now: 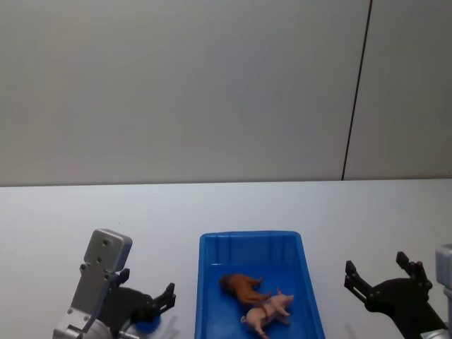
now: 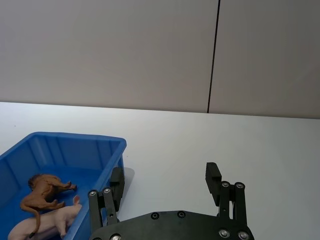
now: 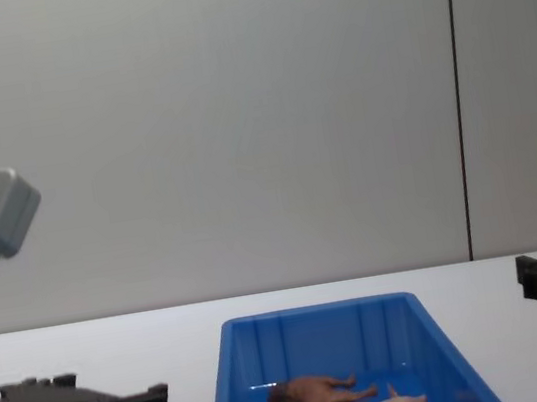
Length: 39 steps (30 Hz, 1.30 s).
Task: Pick up the two dolls from the table and place them into the box.
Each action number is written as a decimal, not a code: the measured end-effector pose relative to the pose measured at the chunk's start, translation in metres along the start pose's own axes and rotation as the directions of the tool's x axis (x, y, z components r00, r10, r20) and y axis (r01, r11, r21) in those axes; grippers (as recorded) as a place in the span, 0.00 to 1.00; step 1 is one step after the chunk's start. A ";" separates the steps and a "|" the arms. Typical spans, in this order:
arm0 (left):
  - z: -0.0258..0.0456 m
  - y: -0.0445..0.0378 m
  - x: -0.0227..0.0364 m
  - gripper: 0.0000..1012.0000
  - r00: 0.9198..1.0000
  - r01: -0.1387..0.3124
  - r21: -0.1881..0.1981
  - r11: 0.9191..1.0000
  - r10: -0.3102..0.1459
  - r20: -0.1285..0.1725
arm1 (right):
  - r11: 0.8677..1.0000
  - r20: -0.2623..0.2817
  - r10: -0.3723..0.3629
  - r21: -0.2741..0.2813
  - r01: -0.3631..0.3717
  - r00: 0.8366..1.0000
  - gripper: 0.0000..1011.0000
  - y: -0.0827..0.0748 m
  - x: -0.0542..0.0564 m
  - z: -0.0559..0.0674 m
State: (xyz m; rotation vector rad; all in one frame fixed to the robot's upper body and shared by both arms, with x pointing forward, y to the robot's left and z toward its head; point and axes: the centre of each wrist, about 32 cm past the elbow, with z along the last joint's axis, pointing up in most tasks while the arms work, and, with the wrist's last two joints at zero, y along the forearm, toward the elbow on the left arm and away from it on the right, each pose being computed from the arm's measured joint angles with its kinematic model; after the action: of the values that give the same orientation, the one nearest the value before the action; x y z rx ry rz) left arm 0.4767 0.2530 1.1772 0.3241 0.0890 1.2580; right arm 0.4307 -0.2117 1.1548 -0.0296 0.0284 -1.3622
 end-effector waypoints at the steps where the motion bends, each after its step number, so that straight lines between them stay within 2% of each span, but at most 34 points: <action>1: -0.0011 -0.0006 0.0003 0.99 1.000 0.001 0.004 1.000 -0.001 -0.002 | 1.000 0.000 0.000 0.000 0.000 1.000 0.99 0.000 0.000 0.000; 5: -0.0064 -0.0037 0.0020 0.98 1.000 0.005 0.025 1.000 -0.004 -0.011 | 1.000 0.000 0.000 0.000 0.000 1.000 0.99 0.000 0.000 0.000; 7: -0.0088 -0.0052 0.0028 0.95 1.000 0.007 0.034 0.999 -0.006 -0.015 | 1.000 0.000 -0.001 -0.001 0.001 1.000 0.99 0.000 0.000 0.000; 11: -0.0137 -0.0086 0.0043 0.86 1.000 0.007 0.051 0.999 -0.005 -0.023 | 1.000 0.000 -0.001 -0.001 0.001 1.000 0.99 0.000 0.000 0.000; 12: -0.0152 -0.0098 0.0049 0.81 1.000 0.006 0.056 0.998 -0.004 -0.025 | 1.000 0.000 -0.001 -0.001 0.001 1.000 0.99 0.000 0.000 0.000; 15: -0.0176 -0.0115 0.0058 0.76 1.000 0.005 0.063 0.998 -0.003 -0.029 | 1.000 0.000 -0.001 -0.001 0.001 1.000 0.99 0.000 0.000 0.000; 16: -0.0189 -0.0124 0.0065 0.70 0.999 0.004 0.066 0.998 -0.002 -0.032 | 1.000 0.000 -0.001 -0.001 0.001 1.000 0.99 0.000 0.000 0.000; 22: -0.0232 -0.0154 0.0090 0.52 0.999 -0.002 0.074 0.997 0.004 -0.039 | 1.000 0.000 -0.001 -0.001 0.001 1.000 0.99 0.000 0.000 0.000; 24: -0.0239 -0.0159 0.0094 0.46 0.999 -0.002 0.075 0.997 0.005 -0.040 | 1.000 0.000 -0.001 -0.001 0.001 1.000 0.99 0.000 0.000 0.000; 26: -0.0249 -0.0166 0.0100 0.36 0.999 -0.003 0.075 0.997 0.006 -0.043 | 1.000 0.000 -0.001 -0.001 0.001 1.000 0.99 0.000 0.000 0.000; 28: -0.0255 -0.0168 0.0102 0.35 0.999 -0.003 0.074 0.997 0.007 -0.044 | 1.000 0.000 -0.001 -0.001 0.001 1.000 0.99 0.000 0.000 0.000; 29: -0.0259 -0.0170 0.0104 0.30 0.999 -0.003 0.073 0.997 0.007 -0.045 | 1.000 0.000 -0.001 -0.001 0.001 1.000 0.99 0.000 0.000 0.000; 36: -0.0260 -0.0170 0.0111 0.25 0.999 -0.002 0.052 0.999 0.004 -0.048 | 1.000 0.000 -0.001 -0.001 0.001 1.000 0.99 0.000 0.000 0.000; 39: -0.0238 -0.0162 0.0112 0.24 0.999 0.004 0.029 1.000 -0.002 -0.047 | 1.000 0.000 -0.001 -0.001 0.001 1.000 0.99 0.000 0.000 0.000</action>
State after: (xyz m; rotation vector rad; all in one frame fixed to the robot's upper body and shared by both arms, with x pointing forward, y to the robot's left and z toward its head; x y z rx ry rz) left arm 0.4893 0.2638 1.1511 0.3199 0.1478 1.2625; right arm 0.4305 -0.2118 1.1546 -0.0306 0.0287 -1.3628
